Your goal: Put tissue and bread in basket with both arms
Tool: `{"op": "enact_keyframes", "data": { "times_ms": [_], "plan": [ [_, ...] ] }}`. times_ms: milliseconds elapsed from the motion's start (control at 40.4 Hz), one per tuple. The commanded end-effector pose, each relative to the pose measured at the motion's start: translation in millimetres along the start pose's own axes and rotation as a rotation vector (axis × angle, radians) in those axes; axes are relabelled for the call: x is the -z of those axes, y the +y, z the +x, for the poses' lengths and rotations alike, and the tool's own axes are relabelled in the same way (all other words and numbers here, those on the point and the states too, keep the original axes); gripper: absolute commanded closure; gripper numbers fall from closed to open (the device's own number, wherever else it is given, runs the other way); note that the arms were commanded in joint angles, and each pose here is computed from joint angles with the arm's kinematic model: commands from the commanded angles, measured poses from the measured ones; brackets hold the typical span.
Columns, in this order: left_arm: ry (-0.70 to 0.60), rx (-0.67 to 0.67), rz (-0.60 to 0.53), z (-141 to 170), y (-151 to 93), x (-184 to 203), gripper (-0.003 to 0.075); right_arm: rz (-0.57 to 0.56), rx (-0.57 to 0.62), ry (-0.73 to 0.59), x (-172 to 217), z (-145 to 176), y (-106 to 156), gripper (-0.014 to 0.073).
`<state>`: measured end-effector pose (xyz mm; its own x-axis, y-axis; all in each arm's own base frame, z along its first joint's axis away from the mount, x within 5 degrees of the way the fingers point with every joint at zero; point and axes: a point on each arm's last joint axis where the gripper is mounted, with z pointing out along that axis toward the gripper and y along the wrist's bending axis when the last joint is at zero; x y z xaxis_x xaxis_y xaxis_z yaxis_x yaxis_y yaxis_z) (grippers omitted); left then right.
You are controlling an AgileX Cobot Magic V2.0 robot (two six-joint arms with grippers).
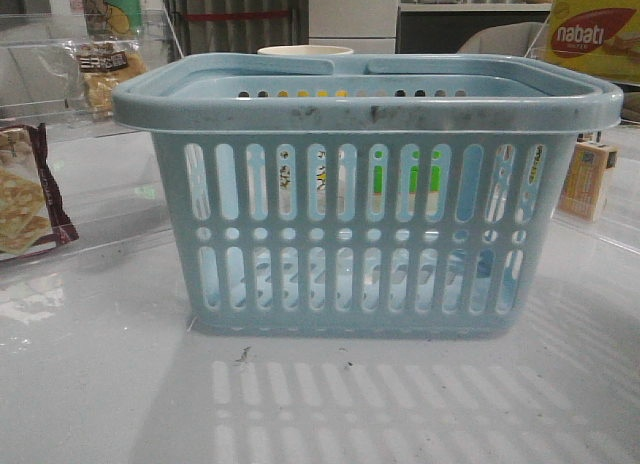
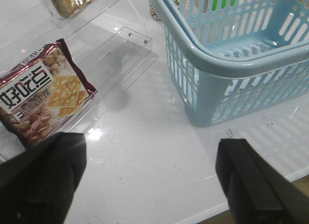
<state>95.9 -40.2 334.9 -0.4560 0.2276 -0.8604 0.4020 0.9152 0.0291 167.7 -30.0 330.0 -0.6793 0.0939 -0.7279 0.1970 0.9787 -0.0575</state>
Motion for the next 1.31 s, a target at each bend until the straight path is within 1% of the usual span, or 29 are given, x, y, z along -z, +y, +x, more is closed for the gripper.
{"op": "enact_keyframes", "data": {
  "times_ms": [0, 99, 272, 470, 669, 867, 916, 1015, 1089, 1164, 1287],
  "plan": [
    [-0.094, -0.010, 0.011, -14, -1, 4, 0.0121, 0.041, -0.011, -0.084, -11, -35, -8, 0.0076],
    [-0.094, -0.010, 0.011, -14, -1, 4, 0.0121, 0.057, -0.023, -0.059, -31, -57, -13, 0.0076],
    [-0.094, -0.010, 0.011, -14, -1, 4, 0.0121, 0.056, -0.021, -0.013, -76, -92, -13, 0.0076],
    [-0.094, -0.010, 0.011, -14, -1, 4, 0.0121, 0.050, -0.018, -0.018, -123, -125, -12, 0.0076],
    [-0.094, -0.010, 0.011, -14, -1, 4, 0.0121, 0.044, -0.015, -0.039, -165, -144, -11, 0.0076],
    [-0.094, -0.010, 0.011, -14, -1, 4, 0.0121, 0.041, -0.012, -0.035, -189, -148, -9, 0.0083],
    [-0.094, -0.010, 0.011, -14, -1, 4, 0.0121, 0.041, -0.011, -0.031, -191, -147, -9, 0.0120],
    [-0.094, -0.010, 0.011, -14, -1, 4, 0.0121, 0.041, -0.011, -0.030, -191, -147, -9, 0.0265],
    [-0.094, -0.010, 0.011, -14, -1, 4, 0.0121, 0.041, -0.012, -0.034, -190, -148, -9, 0.0356],
    [-0.094, -0.010, 0.011, -14, -1, 4, 0.0121, 0.041, -0.013, -0.042, -185, -150, -9, 0.0398],
    [-0.094, -0.010, 0.011, -14, -1, 4, 0.0121, 0.036, -0.014, -0.088, -162, -157, -7, 0.0402]
  ]
}}
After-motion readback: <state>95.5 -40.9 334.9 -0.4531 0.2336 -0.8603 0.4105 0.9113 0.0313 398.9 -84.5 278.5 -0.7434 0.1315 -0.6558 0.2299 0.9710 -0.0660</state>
